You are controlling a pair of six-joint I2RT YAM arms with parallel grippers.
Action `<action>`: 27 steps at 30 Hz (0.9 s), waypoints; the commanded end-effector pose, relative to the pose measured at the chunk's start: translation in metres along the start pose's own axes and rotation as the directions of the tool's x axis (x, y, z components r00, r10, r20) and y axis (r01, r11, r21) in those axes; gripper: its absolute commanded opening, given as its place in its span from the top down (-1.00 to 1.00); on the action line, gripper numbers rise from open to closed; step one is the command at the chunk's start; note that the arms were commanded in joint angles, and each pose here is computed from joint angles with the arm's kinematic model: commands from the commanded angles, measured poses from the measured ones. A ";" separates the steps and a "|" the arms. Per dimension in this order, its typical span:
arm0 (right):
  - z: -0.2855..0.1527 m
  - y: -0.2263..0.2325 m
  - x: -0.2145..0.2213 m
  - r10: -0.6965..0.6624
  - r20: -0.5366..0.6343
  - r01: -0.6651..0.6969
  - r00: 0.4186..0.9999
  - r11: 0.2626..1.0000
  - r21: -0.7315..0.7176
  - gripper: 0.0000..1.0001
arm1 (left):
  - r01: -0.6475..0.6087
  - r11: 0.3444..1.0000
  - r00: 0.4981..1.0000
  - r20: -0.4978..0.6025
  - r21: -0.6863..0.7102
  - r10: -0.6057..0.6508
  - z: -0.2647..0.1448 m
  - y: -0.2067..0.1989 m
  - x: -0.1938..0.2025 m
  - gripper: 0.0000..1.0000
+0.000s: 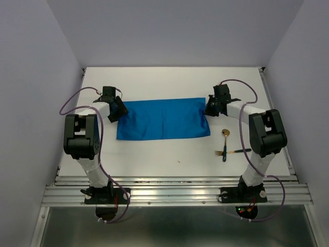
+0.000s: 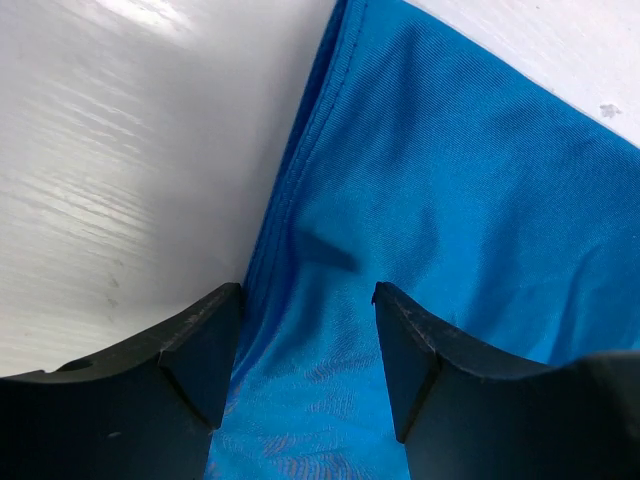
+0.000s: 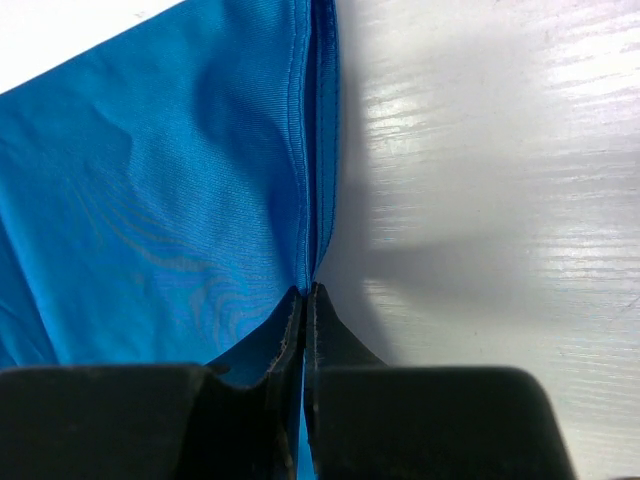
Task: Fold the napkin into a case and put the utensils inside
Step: Fold the rectangle-folded napkin at the center of the board.
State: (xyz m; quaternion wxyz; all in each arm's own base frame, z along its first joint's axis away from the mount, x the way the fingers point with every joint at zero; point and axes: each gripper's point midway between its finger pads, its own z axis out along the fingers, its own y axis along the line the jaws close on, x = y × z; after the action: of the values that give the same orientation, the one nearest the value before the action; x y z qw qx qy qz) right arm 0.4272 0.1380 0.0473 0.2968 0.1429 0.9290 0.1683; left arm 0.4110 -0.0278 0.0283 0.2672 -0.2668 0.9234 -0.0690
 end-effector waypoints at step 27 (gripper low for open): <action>-0.082 0.176 -0.009 -0.132 0.087 0.152 0.987 0.947 -0.284 0.99 | -0.059 0.991 0.998 -0.021 0.118 0.062 -0.019 -0.047 0.027 -0.33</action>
State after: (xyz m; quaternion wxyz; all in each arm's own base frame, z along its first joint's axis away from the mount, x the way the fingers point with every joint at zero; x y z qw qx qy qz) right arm 0.4174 0.2426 0.1474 0.3367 0.0474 0.9082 0.2441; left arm 0.4058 -0.0797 0.0302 0.2658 -0.2232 0.9317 -0.1074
